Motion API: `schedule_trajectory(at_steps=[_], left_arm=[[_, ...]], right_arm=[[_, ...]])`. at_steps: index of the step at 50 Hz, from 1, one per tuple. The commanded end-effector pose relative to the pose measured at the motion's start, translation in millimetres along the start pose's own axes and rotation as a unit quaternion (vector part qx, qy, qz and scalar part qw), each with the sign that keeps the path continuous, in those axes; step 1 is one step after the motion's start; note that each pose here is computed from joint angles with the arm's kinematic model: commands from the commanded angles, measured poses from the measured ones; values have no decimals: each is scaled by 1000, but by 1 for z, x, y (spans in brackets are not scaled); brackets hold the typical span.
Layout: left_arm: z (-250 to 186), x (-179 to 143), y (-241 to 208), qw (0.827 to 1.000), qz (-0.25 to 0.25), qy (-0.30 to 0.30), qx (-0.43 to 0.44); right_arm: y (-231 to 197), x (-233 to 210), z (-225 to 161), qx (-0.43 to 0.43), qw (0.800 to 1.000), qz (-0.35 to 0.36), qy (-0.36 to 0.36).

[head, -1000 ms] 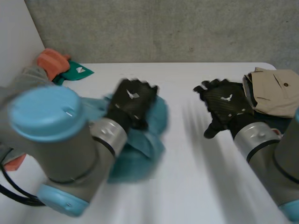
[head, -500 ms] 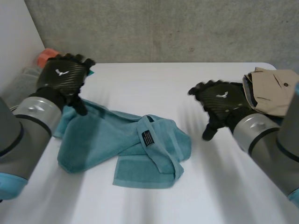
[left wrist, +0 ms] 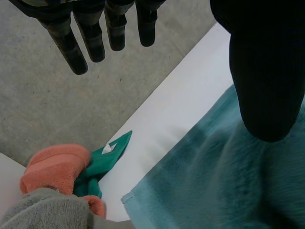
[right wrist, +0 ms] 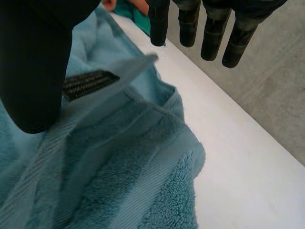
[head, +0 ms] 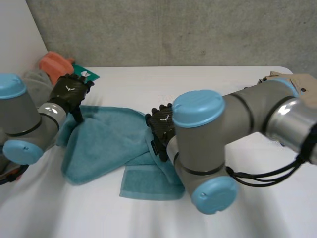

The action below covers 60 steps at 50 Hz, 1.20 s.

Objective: Fold the laundry.

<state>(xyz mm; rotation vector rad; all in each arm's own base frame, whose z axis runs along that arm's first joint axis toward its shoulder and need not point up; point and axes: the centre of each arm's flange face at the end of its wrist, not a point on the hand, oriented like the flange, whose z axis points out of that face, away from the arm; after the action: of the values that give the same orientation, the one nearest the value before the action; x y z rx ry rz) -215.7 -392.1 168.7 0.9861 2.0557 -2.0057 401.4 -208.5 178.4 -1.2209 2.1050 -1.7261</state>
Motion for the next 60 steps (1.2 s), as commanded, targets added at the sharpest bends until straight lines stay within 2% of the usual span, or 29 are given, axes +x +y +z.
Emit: schedule_trajectory(at_steps=[1,5,10,16,17,21,28,33,43,50,56,60], left_arm=[[16,6,16,1000,6,1,-2],[16,8,19,1000,5,2,-6],[15,8,18,1000,3,3,-6],[16,6,16,1000,5,0,-3],[16,6,16,1000,5,0,-3],[16,6,14,1000,5,0,-1],[16,12,9,1000,7,7,8],[17,25,3,1000,9,19,17],[22,41,0,999,12,33,30],[22,57,-3,998,14,50,37],[20,73,0,994,15,94,47],[22,68,-3,994,14,92,53]], right_arm=[[11,-4,24,-4,1000,-8,13],[-1,0,18,5,1000,-10,14],[-47,28,-17,54,998,-11,31],[-81,44,-71,89,992,-93,16],[-84,42,-83,95,988,-125,-5],[-98,45,-115,134,974,-176,-40],[-122,62,-165,215,956,-188,-64],[-140,65,-200,281,935,-199,-80],[-150,77,-228,311,931,-179,-59],[-162,89,-243,349,920,-178,-23],[-166,116,-232,346,921,-175,34],[-160,136,-221,326,927,-176,62]])
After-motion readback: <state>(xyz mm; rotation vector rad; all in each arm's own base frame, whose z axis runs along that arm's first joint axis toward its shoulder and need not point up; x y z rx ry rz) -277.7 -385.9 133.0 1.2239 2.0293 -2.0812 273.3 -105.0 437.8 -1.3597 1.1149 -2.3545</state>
